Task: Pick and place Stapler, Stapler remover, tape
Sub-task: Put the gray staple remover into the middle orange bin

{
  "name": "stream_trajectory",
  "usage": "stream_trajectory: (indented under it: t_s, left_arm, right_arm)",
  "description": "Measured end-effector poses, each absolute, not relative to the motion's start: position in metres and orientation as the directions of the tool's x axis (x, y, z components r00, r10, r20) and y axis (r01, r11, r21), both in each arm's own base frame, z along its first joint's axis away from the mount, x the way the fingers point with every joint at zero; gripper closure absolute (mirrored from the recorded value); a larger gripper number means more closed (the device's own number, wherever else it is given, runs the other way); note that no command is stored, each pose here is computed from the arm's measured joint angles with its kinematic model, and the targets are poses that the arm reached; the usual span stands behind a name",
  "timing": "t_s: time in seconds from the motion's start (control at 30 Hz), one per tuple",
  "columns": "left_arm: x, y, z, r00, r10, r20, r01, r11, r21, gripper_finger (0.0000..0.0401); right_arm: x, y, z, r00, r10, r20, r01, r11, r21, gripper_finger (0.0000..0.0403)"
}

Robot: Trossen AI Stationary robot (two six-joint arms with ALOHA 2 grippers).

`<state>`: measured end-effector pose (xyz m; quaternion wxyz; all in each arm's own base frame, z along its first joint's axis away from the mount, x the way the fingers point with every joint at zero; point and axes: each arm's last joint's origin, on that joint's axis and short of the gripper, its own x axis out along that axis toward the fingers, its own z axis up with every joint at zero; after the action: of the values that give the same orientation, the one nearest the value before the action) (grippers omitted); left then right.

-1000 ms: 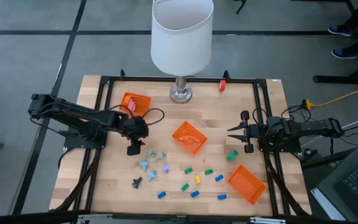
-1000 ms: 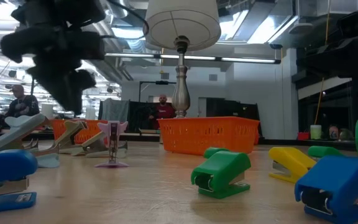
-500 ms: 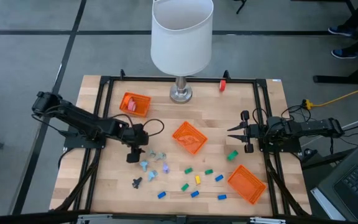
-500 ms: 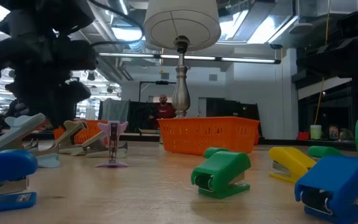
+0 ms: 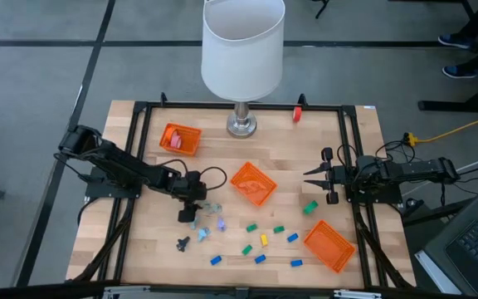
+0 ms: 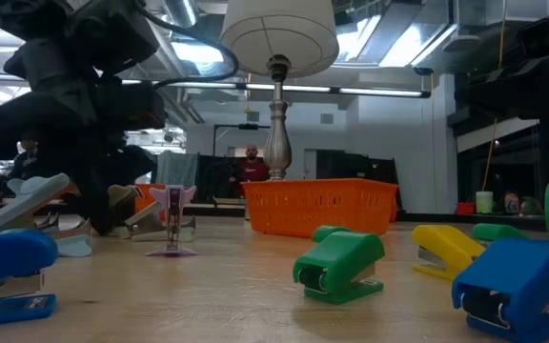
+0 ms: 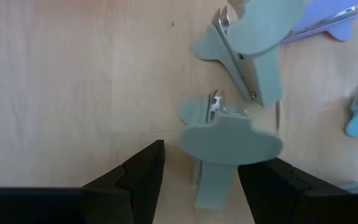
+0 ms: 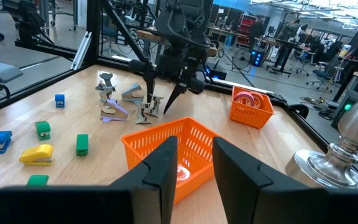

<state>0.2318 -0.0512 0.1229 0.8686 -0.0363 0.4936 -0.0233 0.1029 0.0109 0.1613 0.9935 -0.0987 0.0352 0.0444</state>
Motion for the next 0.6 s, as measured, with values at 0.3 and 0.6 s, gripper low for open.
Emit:
stream_trajectory:
  t_s: [0.3,0.6]
  left_arm:
    - [0.2321,-0.0506,0.1229,0.517,-0.066,-0.853,-0.02,0.996,-0.089,0.0275]
    - [0.2312,-0.0514,0.1256,0.522,-0.094,-0.848,-0.005,0.994,-0.113,0.0362]
  right_arm:
    - [0.1029,0.0109,0.1613,0.994,0.081,-0.079,-0.095,0.977,-0.193,0.0297]
    - [0.1029,0.0109,0.1612,0.994,0.081,-0.079,-0.095,0.977,-0.193,0.0297]
